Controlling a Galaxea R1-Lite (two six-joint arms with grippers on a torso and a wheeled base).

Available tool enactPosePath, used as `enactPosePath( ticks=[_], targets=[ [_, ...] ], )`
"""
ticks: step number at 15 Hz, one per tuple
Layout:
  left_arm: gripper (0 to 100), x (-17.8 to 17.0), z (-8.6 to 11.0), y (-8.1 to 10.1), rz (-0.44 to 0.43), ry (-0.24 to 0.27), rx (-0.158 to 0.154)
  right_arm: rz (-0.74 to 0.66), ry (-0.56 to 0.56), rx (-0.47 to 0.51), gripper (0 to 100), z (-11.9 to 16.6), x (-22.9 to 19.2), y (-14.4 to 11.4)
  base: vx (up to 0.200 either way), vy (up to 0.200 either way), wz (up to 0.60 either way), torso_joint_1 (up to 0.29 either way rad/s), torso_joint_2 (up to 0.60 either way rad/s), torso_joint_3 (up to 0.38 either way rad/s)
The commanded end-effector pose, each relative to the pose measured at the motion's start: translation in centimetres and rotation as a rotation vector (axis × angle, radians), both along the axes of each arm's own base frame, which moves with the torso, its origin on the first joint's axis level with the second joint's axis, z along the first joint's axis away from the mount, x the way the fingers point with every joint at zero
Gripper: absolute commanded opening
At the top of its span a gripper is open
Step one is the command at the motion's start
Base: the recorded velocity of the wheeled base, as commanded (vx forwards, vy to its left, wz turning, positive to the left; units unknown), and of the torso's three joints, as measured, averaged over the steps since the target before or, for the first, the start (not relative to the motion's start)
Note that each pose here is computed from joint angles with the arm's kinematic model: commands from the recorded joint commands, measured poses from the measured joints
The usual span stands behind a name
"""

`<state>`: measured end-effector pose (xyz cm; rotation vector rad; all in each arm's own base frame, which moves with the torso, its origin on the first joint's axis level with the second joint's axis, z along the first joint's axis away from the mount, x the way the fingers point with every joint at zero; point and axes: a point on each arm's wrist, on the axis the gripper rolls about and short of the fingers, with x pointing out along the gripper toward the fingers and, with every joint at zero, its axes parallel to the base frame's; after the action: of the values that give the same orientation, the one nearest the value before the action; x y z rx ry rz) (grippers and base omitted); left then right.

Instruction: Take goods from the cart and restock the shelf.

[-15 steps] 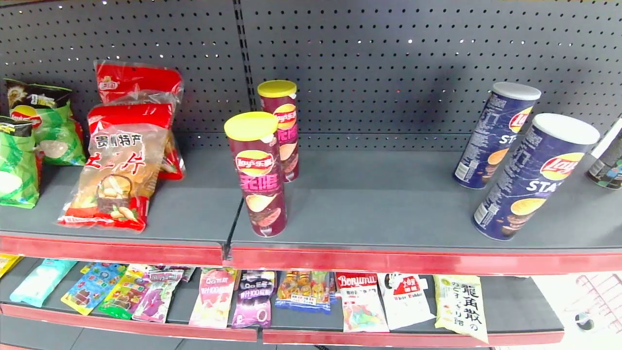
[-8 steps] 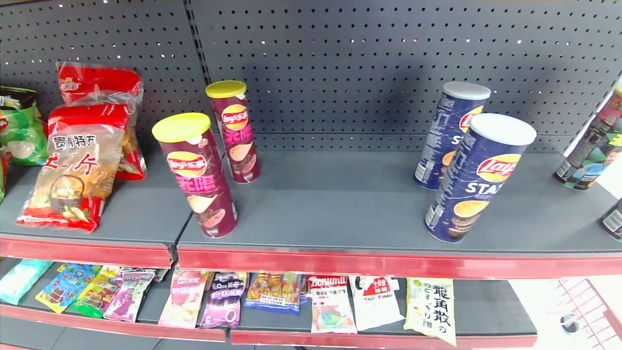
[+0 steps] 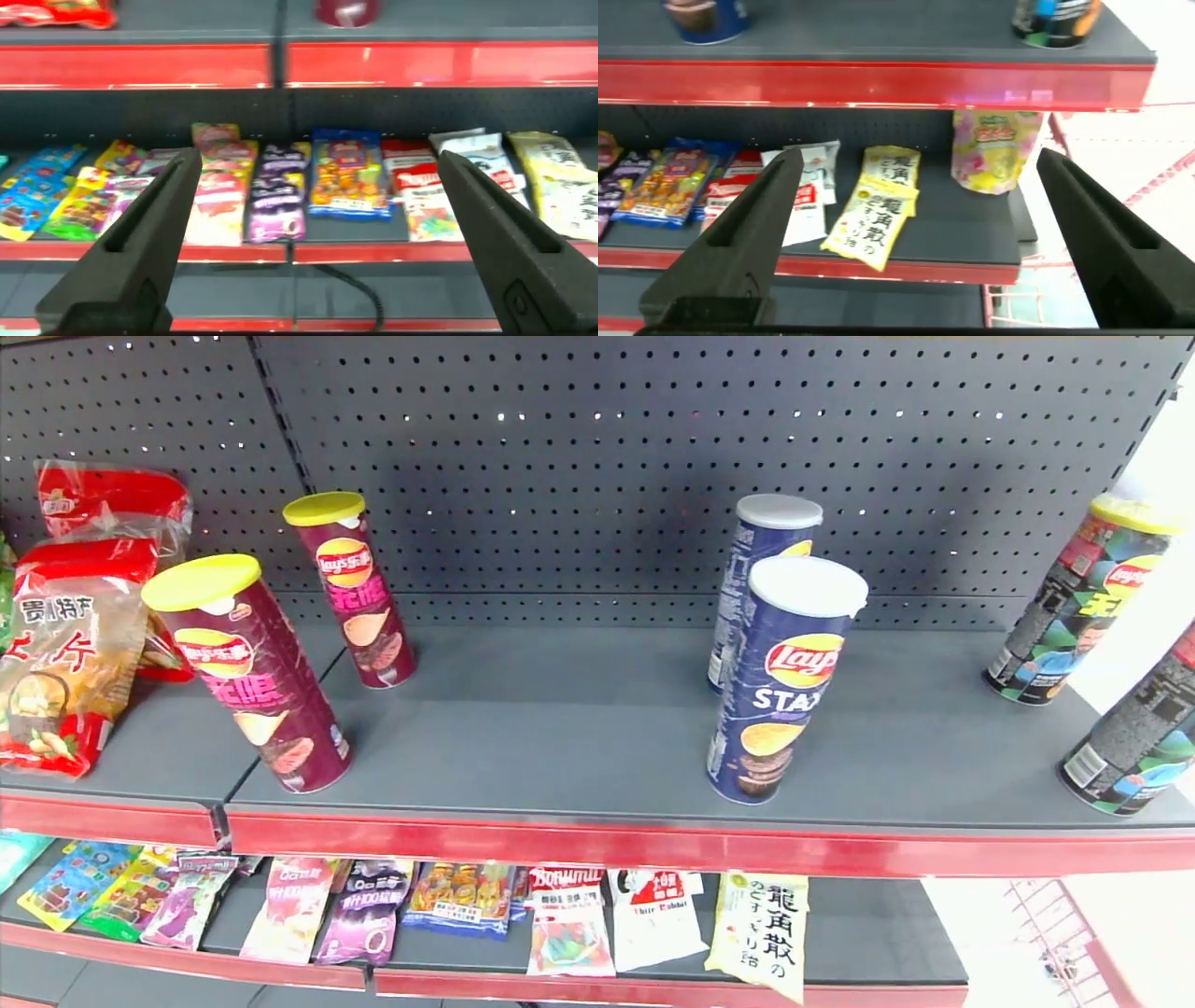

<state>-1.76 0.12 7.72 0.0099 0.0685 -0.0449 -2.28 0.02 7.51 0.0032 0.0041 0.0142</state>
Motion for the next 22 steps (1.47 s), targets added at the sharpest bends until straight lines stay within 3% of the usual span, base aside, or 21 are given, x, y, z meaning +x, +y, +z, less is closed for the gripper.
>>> enactPosePath(
  ticks=[1,4,11,14,22],
  targets=[
    [100,0.02,0.0,0.0,0.0,0.002,0.0,0.001,-0.001,0.0,100,0.0,0.0,0.0,0.0,-0.2,0.0,0.012,0.0,0.012],
    [100,0.02,0.0,0.0,0.0,0.002,0.0,0.001,-0.001,0.001,100,0.0,0.0,0.0,0.0,-0.2,0.0,-0.001,0.0,0.007],
    [100,0.02,0.0,0.0,0.0,0.002,0.0,0.0,-0.001,0.003,100,0.0,0.0,0.0,0.0,0.0,0.0,0.0,0.0,0.0],
    [100,0.02,0.0,0.0,0.0,0.002,0.0,-0.002,-0.001,0.003,100,0.0,0.0,-0.01,-0.2,0.0,0.0,0.004,0.01,0.002],
    [100,0.02,0.0,0.0,0.0,0.002,0.0,-0.004,-0.001,0.001,100,0.0,0.0,-0.01,0.0,0.0,0.0,0.0,0.0,0.0]
  ],
)
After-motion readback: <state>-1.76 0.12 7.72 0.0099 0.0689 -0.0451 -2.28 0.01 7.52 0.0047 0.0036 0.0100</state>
